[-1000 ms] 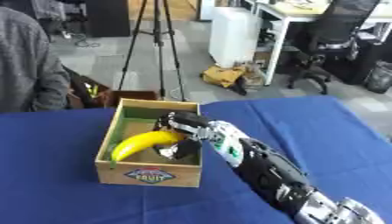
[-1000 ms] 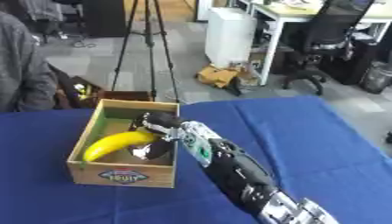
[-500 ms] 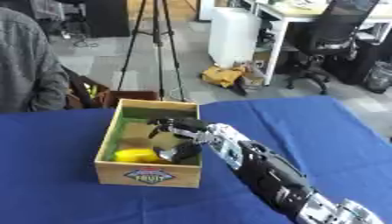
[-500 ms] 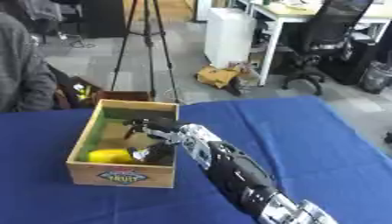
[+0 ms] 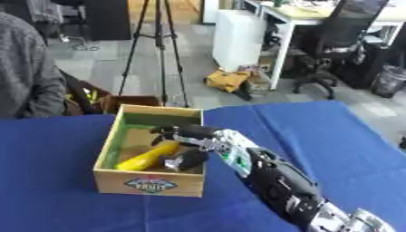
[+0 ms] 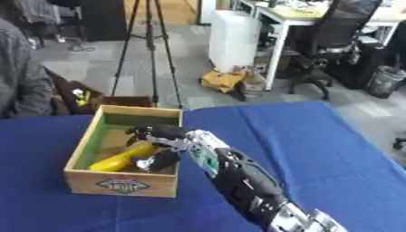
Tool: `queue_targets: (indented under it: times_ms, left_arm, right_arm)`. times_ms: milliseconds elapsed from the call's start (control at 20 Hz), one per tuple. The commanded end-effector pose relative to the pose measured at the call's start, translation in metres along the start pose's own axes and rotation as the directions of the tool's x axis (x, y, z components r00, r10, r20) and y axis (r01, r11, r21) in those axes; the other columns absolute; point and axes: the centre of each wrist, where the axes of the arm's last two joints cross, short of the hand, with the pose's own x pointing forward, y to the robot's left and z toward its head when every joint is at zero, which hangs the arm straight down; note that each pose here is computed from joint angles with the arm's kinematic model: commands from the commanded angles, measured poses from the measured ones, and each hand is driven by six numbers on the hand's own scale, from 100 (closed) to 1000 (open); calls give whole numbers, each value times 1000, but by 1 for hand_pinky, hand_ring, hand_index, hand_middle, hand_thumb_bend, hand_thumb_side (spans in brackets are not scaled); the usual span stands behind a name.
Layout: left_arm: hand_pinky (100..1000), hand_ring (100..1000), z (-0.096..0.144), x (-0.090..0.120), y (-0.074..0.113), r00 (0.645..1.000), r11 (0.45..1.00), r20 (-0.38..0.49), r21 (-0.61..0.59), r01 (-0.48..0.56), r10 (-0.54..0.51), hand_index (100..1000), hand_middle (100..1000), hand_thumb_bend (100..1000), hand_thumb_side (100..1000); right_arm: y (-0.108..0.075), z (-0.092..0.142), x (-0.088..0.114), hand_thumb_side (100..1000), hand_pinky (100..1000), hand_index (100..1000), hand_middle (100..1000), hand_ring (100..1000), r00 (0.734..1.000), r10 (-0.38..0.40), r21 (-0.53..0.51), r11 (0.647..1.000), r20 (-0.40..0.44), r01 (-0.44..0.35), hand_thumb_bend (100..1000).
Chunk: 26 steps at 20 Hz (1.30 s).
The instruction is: Pick up objects on the table and place them in the box.
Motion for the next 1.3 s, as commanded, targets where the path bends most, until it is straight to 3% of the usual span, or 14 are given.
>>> queue_targets:
  times_ms: [50, 150, 400, 750, 950, 1300]
  left_arm:
    - [712, 603, -5, 9, 4, 999, 1000, 26, -6, 25, -24, 614, 432, 230, 957]
    - [711, 603, -4, 10, 5, 999, 1000, 23, -1, 29, -29, 614, 432, 230, 957]
    - [711, 604, 1, 10, 10, 999, 999, 14, 25, 47, -47, 613, 431, 228, 956]
    - [710, 604, 12, 12, 22, 996, 992, -5, 92, 90, -90, 612, 431, 224, 954]
    - [709, 605, 18, 13, 27, 994, 987, -15, 121, 108, -107, 612, 431, 223, 953]
    - [721, 608, 26, 11, 31, 992, 981, -34, 149, 124, -120, 609, 429, 219, 951]
  right_arm:
    - [-32, 2, 5, 683, 877, 871, 973, 1000, 999, 24, -121, 992, 22, -21, 100]
    - [-40, 1, 10, 666, 866, 861, 965, 1000, 999, 17, -171, 985, 40, -10, 100]
    - [-51, 5, 25, 743, 849, 820, 972, 1000, 996, -9, -266, 963, 94, 34, 100]
    - [-53, 33, 38, 738, 843, 805, 970, 1000, 980, -1, -360, 930, 201, 75, 100]
    - [-50, 53, 45, 761, 843, 798, 974, 1000, 977, -32, -374, 921, 210, 111, 100]
    - [-41, 76, 60, 798, 842, 787, 978, 1000, 970, -156, -350, 912, 188, 214, 100]
